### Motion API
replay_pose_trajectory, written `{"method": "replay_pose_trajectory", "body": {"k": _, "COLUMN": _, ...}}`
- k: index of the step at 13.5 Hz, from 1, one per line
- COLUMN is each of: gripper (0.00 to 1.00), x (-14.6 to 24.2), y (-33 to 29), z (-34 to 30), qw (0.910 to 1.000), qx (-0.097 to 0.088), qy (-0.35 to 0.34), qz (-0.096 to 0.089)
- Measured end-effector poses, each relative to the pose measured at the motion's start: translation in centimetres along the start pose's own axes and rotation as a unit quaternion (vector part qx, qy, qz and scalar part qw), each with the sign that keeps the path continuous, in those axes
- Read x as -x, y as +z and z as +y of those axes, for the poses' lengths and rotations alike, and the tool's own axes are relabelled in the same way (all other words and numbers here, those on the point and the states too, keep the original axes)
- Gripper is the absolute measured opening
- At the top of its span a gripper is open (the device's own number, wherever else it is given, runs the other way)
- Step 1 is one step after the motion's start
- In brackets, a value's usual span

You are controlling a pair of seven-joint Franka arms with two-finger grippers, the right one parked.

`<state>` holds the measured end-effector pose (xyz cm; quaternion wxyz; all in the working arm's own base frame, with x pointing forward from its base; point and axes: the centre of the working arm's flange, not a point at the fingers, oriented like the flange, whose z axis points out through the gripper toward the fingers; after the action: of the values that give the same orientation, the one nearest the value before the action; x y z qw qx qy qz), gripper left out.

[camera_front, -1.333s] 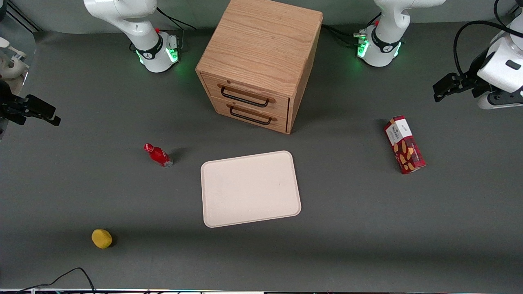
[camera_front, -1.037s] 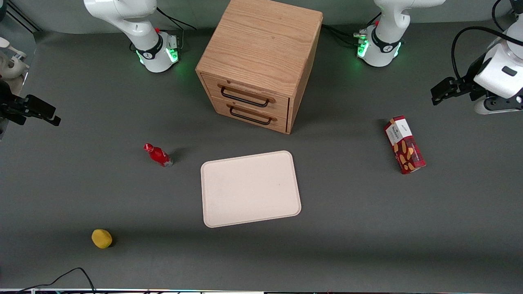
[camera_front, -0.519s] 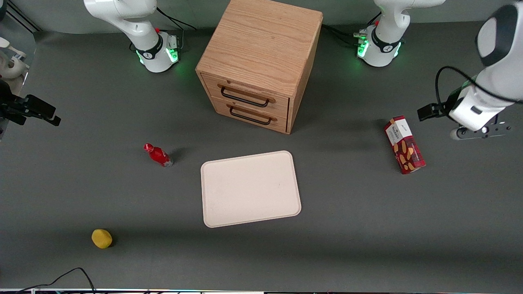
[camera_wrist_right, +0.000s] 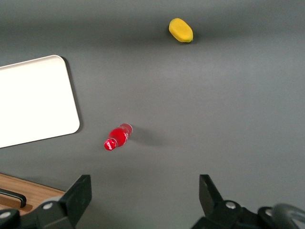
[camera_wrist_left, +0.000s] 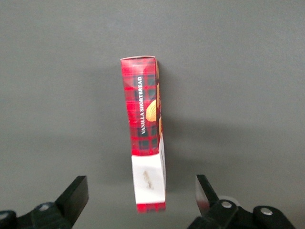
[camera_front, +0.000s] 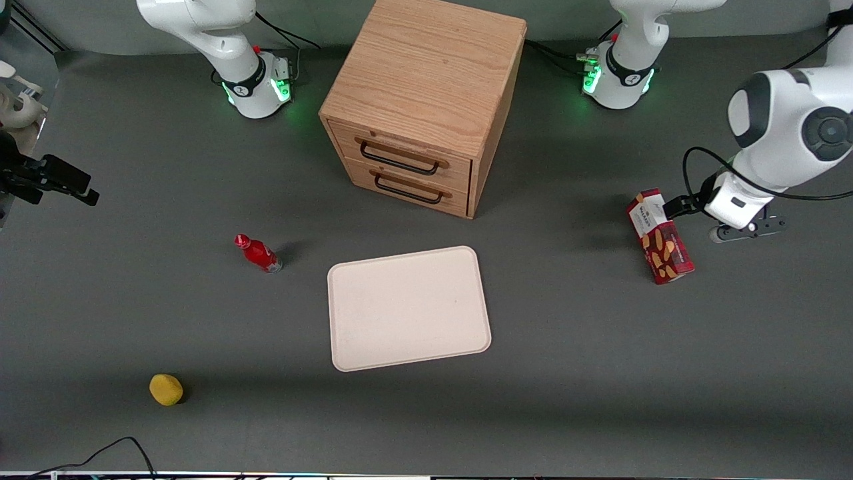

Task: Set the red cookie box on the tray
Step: 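Lower the open left gripper over the red shortbread box's end, then close the left gripper on the end of the shortbread box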

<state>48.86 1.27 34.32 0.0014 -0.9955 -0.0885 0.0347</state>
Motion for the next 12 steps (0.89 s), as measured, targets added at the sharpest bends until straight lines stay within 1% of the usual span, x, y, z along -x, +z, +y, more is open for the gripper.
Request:
{"method": "replay_pose_trajectory", "body": {"k": 2, "gripper": 1.0, "x": -0.1, "y": 2.1, "z": -0.3, "qw": 0.9997, "qx": 0.017, "qy": -0.018, "qz": 0.005}}
{"method": "replay_pose_trajectory", "body": {"k": 3, "gripper": 1.0, "x": -0.4, "y": 2.9, "z": -0.4, "qw": 0.9995, "qx": 0.02, "qy": -0.024, "qz": 0.009}}
{"method": "replay_pose_trajectory", "body": {"k": 6, "gripper": 1.0, "x": -1.2, "y": 4.8, "z": -0.8, "qw": 0.9991, "qx": 0.02, "qy": -0.031, "qz": 0.02}}
{"method": "replay_pose_trajectory", "body": {"k": 10, "gripper": 1.0, "x": -2.0, "y": 6.9, "z": -0.8, "qw": 0.9985, "qx": 0.02, "qy": -0.028, "qz": 0.042}}
{"method": "replay_pose_trajectory", "body": {"k": 12, "gripper": 0.99, "x": -2.2, "y": 8.1, "z": -0.8, "qw": 0.9983, "qx": 0.019, "qy": -0.028, "qz": 0.046}}
